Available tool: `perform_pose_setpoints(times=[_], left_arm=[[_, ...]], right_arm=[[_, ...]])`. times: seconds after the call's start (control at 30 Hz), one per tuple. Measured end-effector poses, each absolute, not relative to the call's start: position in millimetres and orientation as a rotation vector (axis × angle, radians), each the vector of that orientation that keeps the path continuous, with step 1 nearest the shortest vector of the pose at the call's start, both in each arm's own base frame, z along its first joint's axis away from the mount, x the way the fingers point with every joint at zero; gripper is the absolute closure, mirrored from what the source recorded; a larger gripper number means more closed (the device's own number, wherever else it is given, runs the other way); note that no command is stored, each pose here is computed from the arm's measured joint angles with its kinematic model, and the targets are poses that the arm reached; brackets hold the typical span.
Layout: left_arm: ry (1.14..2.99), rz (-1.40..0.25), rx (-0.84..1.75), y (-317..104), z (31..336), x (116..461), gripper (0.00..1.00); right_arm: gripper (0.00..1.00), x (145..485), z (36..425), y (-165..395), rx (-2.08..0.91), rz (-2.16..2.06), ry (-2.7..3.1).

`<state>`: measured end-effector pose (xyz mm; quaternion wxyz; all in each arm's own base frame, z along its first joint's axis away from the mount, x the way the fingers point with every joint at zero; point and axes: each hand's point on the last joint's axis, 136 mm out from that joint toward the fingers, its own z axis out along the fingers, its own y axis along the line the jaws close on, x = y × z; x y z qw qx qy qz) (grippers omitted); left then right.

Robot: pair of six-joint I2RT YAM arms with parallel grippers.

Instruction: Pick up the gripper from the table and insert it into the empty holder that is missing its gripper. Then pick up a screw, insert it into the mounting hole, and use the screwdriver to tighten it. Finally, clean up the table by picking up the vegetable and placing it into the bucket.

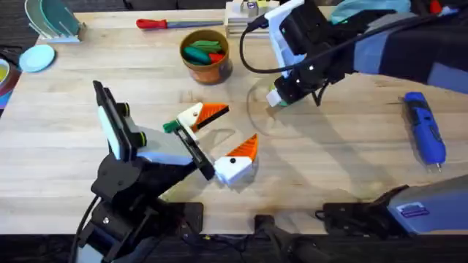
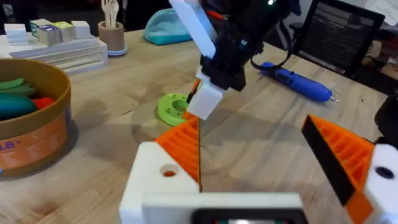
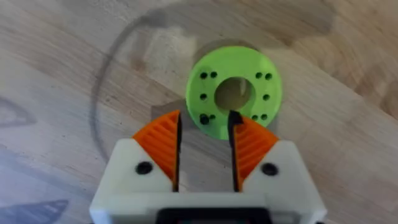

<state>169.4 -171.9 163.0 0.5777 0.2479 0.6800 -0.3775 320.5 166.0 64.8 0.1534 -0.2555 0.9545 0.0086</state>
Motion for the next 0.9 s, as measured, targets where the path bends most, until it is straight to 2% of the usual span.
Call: perform_pose_setpoints(times=[0.07, 0.4, 0.67, 0.83, 0.9], left_arm=[[1.590, -0.883, 0.580, -171.9, 163.1, 169.4, 0.008], [1.590, -0.883, 0.580, -171.9, 163.1, 169.4, 0.008], [1.590, -0.883, 0.580, -171.9, 163.1, 169.4, 0.008], [1.591, -0.883, 0.580, -171.9, 163.1, 169.4, 0.008], [1.591, -0.883, 0.580, -171.9, 162.9, 169.4, 0.008]], right_arm=[[0.621, 320.2, 60.6, 165.8, -0.736, 0.021, 2.747], [0.728, 320.4, 56.9, 165.8, -0.739, 0.017, 2.755], [0.859, 320.9, 57.0, 165.6, -0.738, 0.014, 2.753], [0.985, 321.4, 57.2, 165.7, -0.737, 0.014, 2.751], [0.993, 321.5, 57.3, 165.8, -0.737, 0.014, 2.751]])
